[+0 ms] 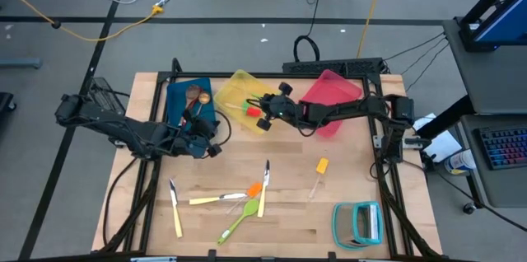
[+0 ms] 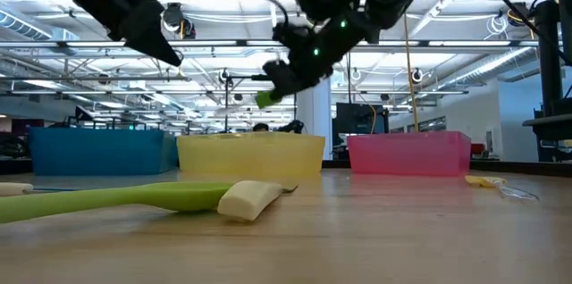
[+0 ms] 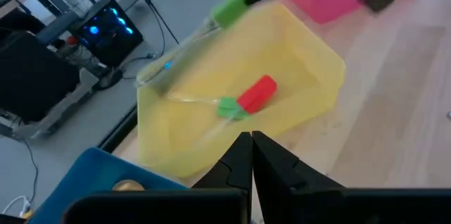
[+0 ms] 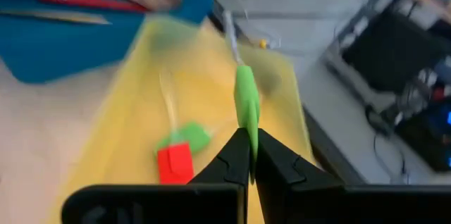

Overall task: Pick & Place Kitchen Items
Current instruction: Put the green spatula into the yellow bin

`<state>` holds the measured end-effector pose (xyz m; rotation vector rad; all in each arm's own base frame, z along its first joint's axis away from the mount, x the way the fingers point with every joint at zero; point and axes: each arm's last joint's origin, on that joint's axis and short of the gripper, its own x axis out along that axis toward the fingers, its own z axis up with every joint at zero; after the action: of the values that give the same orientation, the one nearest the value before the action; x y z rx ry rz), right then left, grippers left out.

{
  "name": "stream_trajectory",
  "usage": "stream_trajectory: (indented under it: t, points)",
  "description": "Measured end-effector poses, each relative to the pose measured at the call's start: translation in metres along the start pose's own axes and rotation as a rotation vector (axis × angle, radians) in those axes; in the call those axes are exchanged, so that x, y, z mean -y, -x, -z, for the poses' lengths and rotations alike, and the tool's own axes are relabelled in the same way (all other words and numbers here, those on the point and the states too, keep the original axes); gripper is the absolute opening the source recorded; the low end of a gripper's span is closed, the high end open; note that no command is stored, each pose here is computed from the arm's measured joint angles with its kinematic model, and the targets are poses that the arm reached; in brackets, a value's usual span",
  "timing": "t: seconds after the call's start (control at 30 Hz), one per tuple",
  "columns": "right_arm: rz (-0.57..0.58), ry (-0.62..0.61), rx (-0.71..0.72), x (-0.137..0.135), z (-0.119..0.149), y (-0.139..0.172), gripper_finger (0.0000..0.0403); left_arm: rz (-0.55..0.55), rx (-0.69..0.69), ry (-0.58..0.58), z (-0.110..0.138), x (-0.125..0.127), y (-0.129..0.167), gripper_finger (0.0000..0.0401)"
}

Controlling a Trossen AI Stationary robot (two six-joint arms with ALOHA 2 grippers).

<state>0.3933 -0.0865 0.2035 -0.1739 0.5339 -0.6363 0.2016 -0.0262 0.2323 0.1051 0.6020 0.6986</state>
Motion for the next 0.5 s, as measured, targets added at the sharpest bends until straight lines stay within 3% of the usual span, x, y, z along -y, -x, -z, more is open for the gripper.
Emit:
stream_trajectory:
  t: [0.17, 0.3, 0.5]
  points:
    - [-0.014, -0.07, -0.067, 0.003, 0.02, -0.012, 0.0004, -0.006, -0.005, -0.001, 0.0, -0.001, -0.001, 0.0017]
    - [-0.027, -0.051, -0.156, 0.001, 0.043, -0.021, 0.0004, 0.01, -0.015, -0.005, 0.001, -0.001, -0.001, 0.0017]
    - [-0.029, -0.06, -0.159, 0.004, 0.05, -0.033, 0.0025, 0.008, -0.019, -0.003, 0.001, -0.001, -0.001, 0.0017]
